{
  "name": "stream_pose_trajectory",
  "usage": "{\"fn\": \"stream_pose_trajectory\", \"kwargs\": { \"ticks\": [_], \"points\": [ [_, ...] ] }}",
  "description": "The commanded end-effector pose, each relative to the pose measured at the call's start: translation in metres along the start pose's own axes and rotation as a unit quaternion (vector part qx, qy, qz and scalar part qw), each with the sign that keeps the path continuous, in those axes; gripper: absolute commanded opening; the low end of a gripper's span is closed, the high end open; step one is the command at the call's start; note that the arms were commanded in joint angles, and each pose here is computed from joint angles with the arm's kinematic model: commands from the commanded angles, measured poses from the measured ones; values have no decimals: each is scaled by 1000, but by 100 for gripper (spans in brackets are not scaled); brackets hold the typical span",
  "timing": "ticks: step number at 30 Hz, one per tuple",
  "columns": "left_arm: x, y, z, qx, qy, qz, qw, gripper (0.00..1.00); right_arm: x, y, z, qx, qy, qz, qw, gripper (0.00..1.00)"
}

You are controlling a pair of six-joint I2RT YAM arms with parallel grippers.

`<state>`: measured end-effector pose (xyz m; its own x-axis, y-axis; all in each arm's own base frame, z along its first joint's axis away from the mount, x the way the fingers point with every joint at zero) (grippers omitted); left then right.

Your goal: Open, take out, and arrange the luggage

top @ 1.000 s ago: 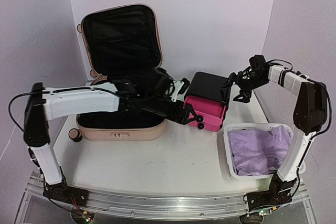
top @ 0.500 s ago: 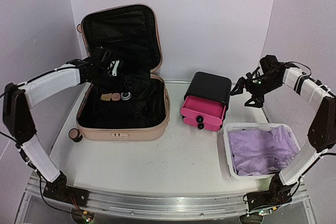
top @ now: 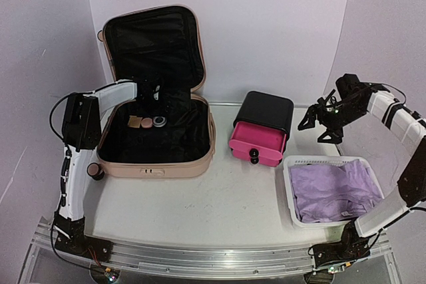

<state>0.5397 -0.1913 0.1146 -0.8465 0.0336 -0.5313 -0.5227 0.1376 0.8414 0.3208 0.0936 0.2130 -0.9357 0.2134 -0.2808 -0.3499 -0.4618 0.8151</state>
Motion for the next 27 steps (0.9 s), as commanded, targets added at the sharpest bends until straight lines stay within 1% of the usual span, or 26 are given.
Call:
{"fn": "stream_pose_trajectory", "kwargs": {
  "ticks": [1,5,16,21,26,27],
  "points": [
    [-22,-1,-4,-11,-22,-25,999,90,5,11,0,5,12,-12,1000,98],
    [-17,-16,-5,-8,-21,-16,1000,88,4,10,2,2,10,-10,1000,98],
    [-7,-47,-3,-16,-12,2,1000,87,5,14,5,-6,10,-13,1000,98],
    [-10,-49,1,-30,-18,-4,999,86,9,16,4,-3,10,-13,1000,98],
    [-15,-48,0,-29,-21,-10,999,86,11,16,3,-2,10,-11,1000,98],
    [-16,-46,-1,-27,-21,-12,999,85,12,15,2,-2,9,-10,1000,98]
  ]
}}
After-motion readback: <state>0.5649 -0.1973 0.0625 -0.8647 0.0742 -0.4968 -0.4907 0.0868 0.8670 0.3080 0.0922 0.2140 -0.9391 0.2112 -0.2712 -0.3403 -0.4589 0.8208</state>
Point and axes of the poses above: each gripper's point midway between its finger pads, its own y axis back along the fingers, its own z axis along the line the jaws close on, x = y × z, the point moved 2 cm from there along y, back along the fingers
